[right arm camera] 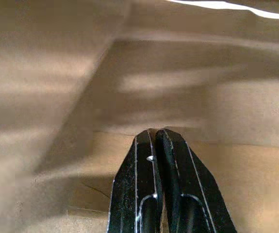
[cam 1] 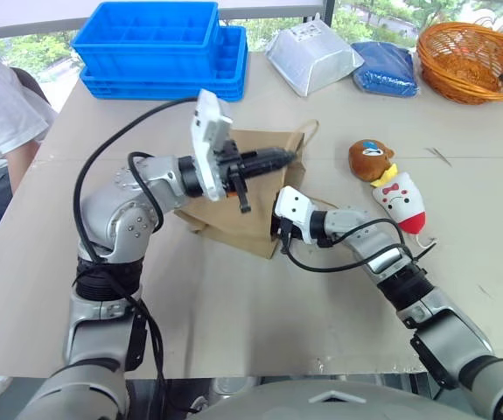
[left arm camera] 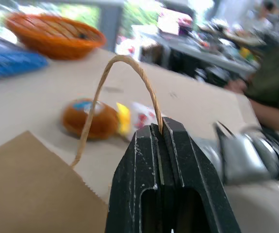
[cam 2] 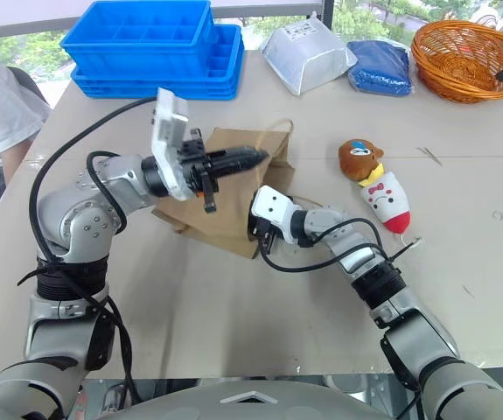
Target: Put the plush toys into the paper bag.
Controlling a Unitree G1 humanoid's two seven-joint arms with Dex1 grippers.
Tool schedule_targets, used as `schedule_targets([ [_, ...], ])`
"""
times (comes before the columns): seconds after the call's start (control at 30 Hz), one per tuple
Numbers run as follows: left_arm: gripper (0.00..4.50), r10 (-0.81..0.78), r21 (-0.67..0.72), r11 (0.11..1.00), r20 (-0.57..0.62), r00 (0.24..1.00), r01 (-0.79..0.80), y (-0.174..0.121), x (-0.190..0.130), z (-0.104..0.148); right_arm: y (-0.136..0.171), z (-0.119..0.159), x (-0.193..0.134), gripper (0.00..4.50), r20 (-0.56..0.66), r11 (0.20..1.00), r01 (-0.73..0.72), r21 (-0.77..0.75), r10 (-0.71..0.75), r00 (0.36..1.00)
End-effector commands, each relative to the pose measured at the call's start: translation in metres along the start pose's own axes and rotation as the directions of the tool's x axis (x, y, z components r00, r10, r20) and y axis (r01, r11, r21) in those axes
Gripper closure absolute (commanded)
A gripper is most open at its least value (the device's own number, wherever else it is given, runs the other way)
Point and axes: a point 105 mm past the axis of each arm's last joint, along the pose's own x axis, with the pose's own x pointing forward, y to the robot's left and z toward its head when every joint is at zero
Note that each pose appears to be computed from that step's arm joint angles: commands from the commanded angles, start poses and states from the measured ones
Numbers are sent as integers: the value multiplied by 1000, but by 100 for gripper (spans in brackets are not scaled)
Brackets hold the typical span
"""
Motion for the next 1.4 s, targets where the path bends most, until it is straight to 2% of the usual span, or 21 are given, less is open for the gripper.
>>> schedule_targets([
  [0.03,450,161,56,984,141,977,-170,18,-13,33,-7,-28,0,446,-114,996,80,34,-75,991],
  [0.13,450,248,75,961,185,951,-265,27,-25,41,-12,-26,0,446,-109,989,136,64,-128,986],
  [0.4,450,291,132,938,201,936,-320,38,-34,45,-46,-8,-10,446,-89,939,339,61,-333,939],
  [0.53,450,221,219,944,135,966,-247,30,-36,37,-59,27,-19,446,23,910,408,76,-410,912],
  [0.6,450,176,257,947,92,980,-194,26,-35,31,-55,50,-27,446,107,923,345,170,-365,925],
  [0.7,450,137,295,944,55,989,-147,22,-34,25,-52,66,-44,380,141,932,321,166,-345,928],
  [0.77,450,125,305,943,51,991,-135,21,-33,24,-46,76,-59,287,155,939,306,156,-329,932],
  [0.87,450,100,313,943,50,994,-111,18,-29,21,-38,104,-108,175,195,925,356,137,-377,905],
  [0.9,450,93,316,943,49,994,-104,17,-29,20,-37,107,-120,124,187,914,382,135,-402,896],
  [0.97,450,68,343,937,15,998,-70,14,-29,17,-43,96,-152,39,89,849,520,98,-528,845],
  [1.0,450,59,360,931,-4,998,-54,13,-30,15,-44,88,-165,15,39,821,567,64,-570,821],
  [1.1,450,45,379,925,-38,998,-27,11,-31,10,-43,75,-185,15,-36,777,627,61,-626,779],
  [1.17,450,22,383,924,-28,999,-9,10,-31,11,-48,54,-204,15,-142,709,700,86,-687,713],
  [1.23,450,11,406,914,-34,999,3,9,-29,11,-56,17,-223,15,-317,623,781,47,-732,603],
  [1.3,450,11,416,910,-34,999,4,10,-27,12,-60,-22,-235,15,-449,580,815,-13,-731,514],
  [1.4,450,10,421,907,-29,1000,3,10,-25,12,-52,-53,-229,15,-522,591,805,53,-671,527],
])
